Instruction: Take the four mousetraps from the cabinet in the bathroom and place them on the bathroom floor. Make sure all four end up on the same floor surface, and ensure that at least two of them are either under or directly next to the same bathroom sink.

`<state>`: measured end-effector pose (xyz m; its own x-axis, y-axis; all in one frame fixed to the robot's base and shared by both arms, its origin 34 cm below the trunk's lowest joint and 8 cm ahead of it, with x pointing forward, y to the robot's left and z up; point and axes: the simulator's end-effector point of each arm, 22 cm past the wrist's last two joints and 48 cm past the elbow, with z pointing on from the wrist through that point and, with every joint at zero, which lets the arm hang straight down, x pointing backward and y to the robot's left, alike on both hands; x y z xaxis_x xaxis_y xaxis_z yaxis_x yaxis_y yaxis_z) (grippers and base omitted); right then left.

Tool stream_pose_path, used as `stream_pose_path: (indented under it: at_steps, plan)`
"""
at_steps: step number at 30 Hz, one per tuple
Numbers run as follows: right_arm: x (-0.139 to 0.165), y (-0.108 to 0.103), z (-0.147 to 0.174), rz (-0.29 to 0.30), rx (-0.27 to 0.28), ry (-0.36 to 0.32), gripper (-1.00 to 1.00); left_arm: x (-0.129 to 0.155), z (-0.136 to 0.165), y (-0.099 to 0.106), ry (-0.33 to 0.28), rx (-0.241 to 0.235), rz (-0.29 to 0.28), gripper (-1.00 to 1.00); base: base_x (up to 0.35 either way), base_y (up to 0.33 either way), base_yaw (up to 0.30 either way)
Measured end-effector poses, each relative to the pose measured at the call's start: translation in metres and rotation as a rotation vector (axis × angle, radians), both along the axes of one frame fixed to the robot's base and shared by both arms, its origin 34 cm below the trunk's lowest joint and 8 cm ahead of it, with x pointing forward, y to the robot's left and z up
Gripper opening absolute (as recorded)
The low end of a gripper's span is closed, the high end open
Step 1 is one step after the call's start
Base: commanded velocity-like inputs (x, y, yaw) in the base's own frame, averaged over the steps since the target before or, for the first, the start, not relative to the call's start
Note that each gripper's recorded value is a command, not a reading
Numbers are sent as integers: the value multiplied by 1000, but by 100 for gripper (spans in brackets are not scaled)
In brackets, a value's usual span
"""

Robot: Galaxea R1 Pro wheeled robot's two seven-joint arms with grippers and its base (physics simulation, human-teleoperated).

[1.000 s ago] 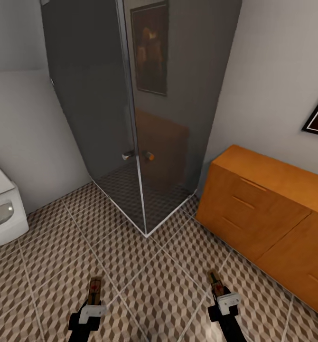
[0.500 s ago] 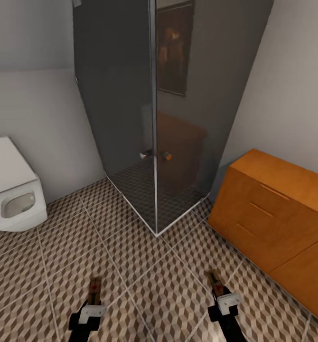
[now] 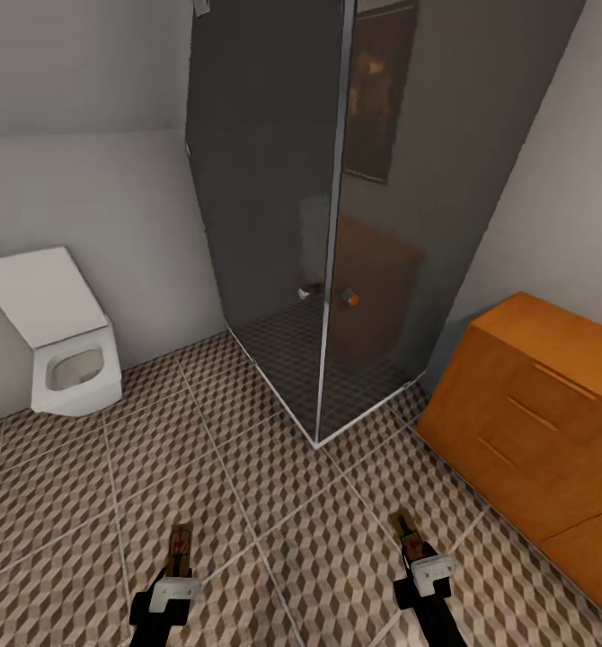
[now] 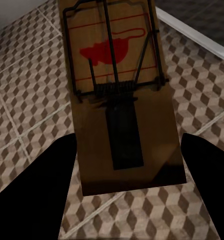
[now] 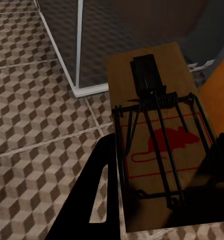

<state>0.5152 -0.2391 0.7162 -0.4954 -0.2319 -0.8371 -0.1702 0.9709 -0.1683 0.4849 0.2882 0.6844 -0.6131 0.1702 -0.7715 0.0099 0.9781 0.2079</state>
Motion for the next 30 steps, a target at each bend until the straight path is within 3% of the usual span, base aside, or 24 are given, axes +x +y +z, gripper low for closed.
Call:
stream_pose_path:
  at_steps: [30]
  plan:
    - [-7,0,-6,1,-1,20,-100,0,0,0,2,-1,-2,-100,0,0,220]
